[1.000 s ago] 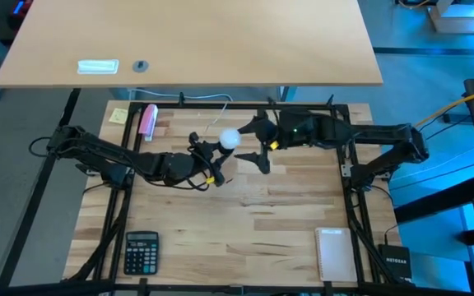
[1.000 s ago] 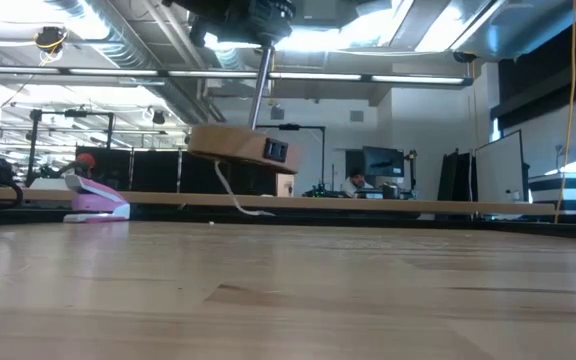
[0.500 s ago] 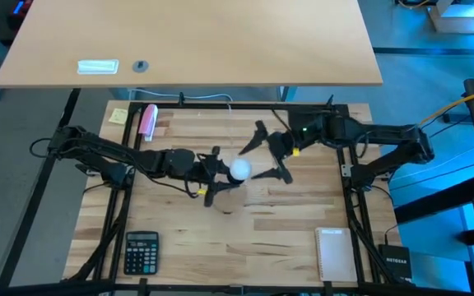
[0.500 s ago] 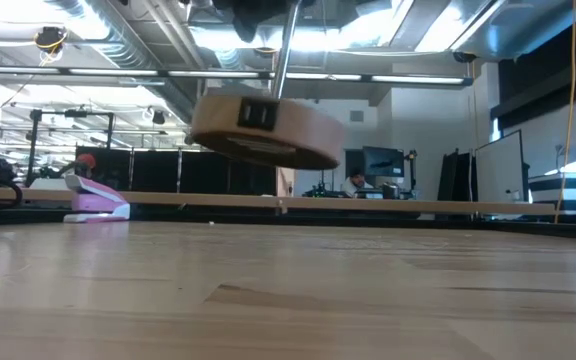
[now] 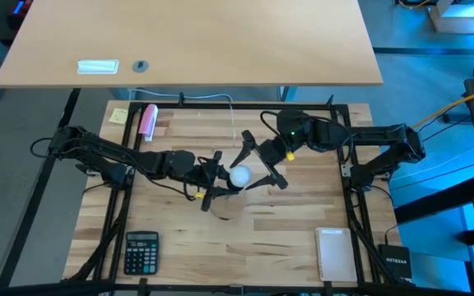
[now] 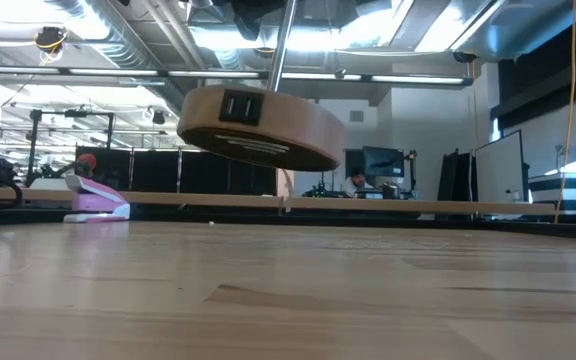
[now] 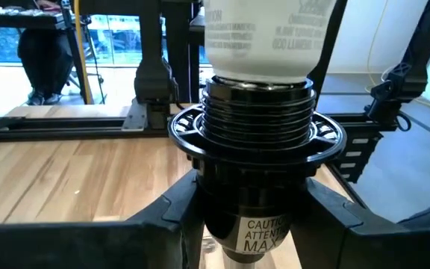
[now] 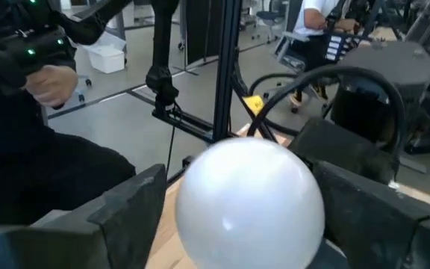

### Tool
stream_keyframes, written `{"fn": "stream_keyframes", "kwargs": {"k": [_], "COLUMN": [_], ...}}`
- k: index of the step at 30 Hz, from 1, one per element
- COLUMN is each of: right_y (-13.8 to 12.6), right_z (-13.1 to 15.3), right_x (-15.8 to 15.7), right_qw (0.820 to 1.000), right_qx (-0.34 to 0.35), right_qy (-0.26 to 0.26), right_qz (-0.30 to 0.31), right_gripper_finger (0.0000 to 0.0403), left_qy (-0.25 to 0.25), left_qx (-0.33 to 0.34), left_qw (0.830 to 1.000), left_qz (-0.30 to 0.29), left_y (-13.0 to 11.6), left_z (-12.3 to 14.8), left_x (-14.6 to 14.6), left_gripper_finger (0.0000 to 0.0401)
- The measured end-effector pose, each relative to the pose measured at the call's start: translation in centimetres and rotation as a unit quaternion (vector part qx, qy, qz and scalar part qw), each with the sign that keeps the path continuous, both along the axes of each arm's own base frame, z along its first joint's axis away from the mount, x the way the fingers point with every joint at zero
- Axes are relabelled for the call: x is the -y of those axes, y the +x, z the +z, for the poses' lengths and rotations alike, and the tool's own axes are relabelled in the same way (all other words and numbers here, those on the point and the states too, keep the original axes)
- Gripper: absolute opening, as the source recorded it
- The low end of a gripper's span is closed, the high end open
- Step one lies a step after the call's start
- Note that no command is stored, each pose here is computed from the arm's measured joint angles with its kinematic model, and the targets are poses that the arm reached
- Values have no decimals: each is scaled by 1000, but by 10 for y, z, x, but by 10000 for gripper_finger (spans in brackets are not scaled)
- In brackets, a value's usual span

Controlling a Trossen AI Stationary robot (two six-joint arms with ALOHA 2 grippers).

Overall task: Screw lightbulb
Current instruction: Insert the lightbulb into the lamp

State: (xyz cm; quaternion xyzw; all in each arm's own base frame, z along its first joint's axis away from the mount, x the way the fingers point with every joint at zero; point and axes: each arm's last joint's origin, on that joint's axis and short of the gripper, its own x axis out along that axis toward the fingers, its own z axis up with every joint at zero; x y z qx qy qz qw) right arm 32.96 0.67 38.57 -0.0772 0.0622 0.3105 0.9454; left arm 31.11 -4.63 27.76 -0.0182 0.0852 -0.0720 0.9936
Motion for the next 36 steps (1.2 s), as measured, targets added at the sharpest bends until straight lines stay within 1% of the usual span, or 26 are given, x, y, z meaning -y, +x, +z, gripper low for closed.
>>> {"fn": "stream_keyframes", "kwargs": {"k": [7,9,11,14,18,22,24,26,30,33,36], "right_y": [1,1,1,1,1,2,2,4,8,12,14], "right_z": [-5,-5,-6,-6,-8,-9,-9,-8,-10,-13,-14], "right_x": [1,1,2,4,8,14,16,18,19,20,19], "right_qw": [1000,999,998,995,985,962,948,937,925,924,930], "right_qx": [-16,-17,-23,-39,-61,-78,-80,-77,-74,-76,-75], "right_qy": [-17,-20,-23,-15,-9,-5,11,31,60,61,63], "right_qz": [-16,-28,-50,-92,-162,-262,-308,-340,-369,-371,-355], "right_gripper_finger": [262,246,240,240,239,237,236,236,236,235,242], "left_qy": [1,1,4,12,30,54,62,62,56,59,64], "left_qx": [-6,-5,-6,-8,-13,-12,-8,-2,6,4,2], "left_qw": [1000,1000,1000,998,990,968,955,944,926,923,922], "left_qz": [0,3,13,53,140,244,290,325,374,381,381], "left_y": [0,0,0,0,-1,-2,-3,-4,-5,-5,-6], "left_z": [-2,-2,-2,-3,-4,-5,-4,-3,-2,-4,-4], "left_x": [0,0,-1,-3,-7,-10,-12,-14,-14,-12,-11], "left_gripper_finger": [137,137,137,137,137,137,137,137,137,137,137]}}
